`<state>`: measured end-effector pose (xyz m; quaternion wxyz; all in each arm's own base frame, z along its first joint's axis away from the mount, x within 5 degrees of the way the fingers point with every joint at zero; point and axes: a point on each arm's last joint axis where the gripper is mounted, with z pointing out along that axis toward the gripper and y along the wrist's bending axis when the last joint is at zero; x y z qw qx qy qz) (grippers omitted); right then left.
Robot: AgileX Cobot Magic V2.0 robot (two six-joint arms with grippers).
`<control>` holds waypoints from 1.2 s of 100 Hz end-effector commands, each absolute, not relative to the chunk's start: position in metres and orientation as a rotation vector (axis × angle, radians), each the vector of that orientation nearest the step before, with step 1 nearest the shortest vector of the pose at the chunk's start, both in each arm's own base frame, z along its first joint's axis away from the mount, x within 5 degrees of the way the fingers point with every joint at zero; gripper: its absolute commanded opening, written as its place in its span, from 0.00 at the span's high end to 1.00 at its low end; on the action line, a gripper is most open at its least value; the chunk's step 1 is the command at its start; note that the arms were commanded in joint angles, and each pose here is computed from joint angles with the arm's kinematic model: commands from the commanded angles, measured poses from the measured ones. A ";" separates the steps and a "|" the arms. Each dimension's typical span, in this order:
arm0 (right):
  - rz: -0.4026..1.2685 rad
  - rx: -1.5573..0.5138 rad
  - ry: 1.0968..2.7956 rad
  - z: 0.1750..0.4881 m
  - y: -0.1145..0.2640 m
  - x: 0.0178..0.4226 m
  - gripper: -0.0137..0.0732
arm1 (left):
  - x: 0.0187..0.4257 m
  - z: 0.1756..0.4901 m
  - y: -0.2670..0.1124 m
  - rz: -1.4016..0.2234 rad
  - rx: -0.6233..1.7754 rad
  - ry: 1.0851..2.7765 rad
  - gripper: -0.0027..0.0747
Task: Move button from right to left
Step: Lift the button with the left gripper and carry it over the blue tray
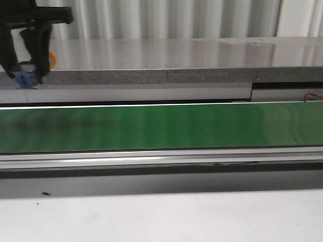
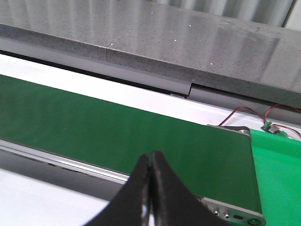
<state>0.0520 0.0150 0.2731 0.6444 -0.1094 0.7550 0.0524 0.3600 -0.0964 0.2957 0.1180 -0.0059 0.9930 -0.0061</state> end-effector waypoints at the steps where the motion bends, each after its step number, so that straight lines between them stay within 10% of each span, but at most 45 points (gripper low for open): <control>1: 0.108 -0.235 1.627 0.288 0.014 0.052 0.92 | 0.353 0.327 -0.073 -0.010 0.006 2.845 0.80; 72: 0.108 -0.235 1.627 0.288 0.014 0.052 0.92 | 0.334 0.303 0.119 0.248 -0.271 2.948 0.80; 120: 0.108 -0.235 1.627 0.288 0.014 0.052 0.92 | 0.323 0.263 0.150 0.227 -0.174 2.911 0.80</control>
